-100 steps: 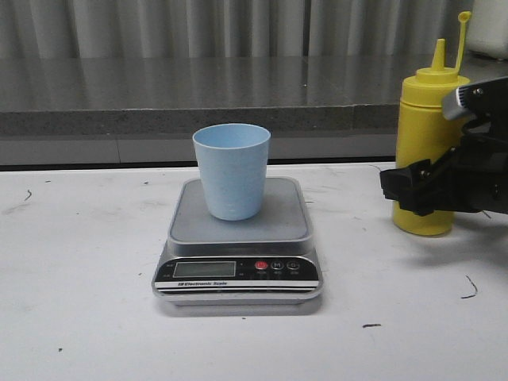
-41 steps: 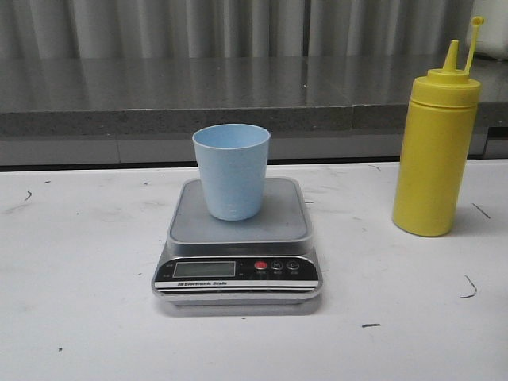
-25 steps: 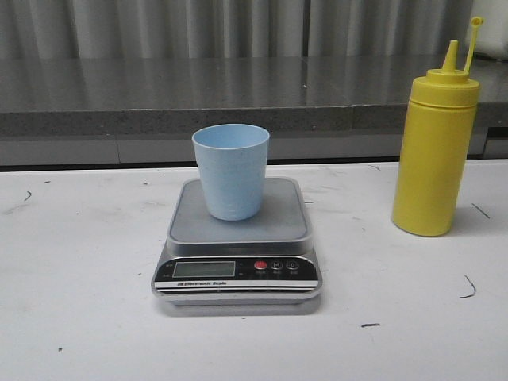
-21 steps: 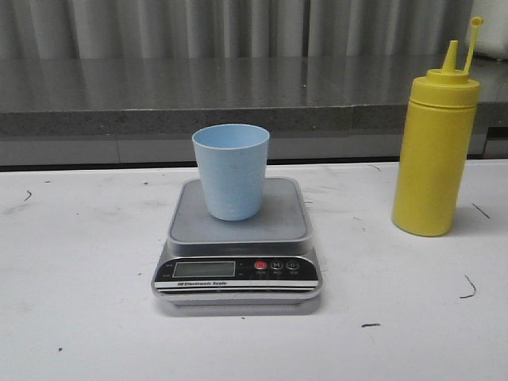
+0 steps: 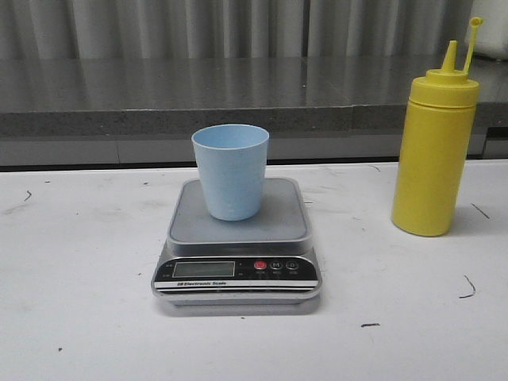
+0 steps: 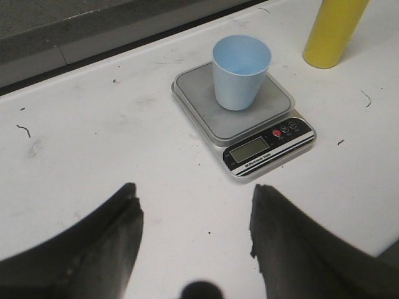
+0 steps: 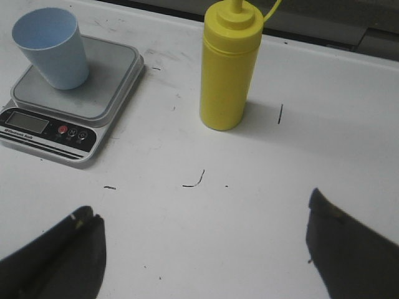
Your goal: Pour seasoning into cup on scale with both arms
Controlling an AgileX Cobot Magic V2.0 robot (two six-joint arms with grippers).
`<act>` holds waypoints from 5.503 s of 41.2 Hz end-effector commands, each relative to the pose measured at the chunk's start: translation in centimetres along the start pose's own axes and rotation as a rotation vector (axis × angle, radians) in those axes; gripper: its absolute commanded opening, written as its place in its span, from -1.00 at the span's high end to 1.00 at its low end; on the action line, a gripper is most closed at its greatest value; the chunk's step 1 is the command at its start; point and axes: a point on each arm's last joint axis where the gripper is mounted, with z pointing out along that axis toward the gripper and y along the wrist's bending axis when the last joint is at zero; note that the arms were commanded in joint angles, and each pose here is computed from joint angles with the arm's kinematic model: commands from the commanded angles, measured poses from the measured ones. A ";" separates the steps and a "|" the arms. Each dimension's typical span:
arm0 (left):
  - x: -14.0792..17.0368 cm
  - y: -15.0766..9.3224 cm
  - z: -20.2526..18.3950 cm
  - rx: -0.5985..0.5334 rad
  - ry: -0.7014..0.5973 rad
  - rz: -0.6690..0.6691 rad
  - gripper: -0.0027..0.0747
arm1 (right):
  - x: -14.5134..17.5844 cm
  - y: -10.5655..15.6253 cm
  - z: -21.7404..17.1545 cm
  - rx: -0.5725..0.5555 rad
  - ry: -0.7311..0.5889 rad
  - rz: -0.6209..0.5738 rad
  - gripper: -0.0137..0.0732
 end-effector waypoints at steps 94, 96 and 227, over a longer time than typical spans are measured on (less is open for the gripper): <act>14.0 3.0 3.9 -0.448 -0.727 -0.199 0.98 | -1.2 0.1 -0.6 -0.009 -0.073 -0.008 0.84; 14.0 2.9 3.9 -0.440 -0.727 -0.198 0.98 | -1.2 0.1 -0.6 -0.009 -0.073 -0.008 0.84; 14.1 2.8 4.0 -0.418 -0.706 -0.196 0.98 | 12.1 -1.8 5.7 0.209 -0.671 0.168 0.84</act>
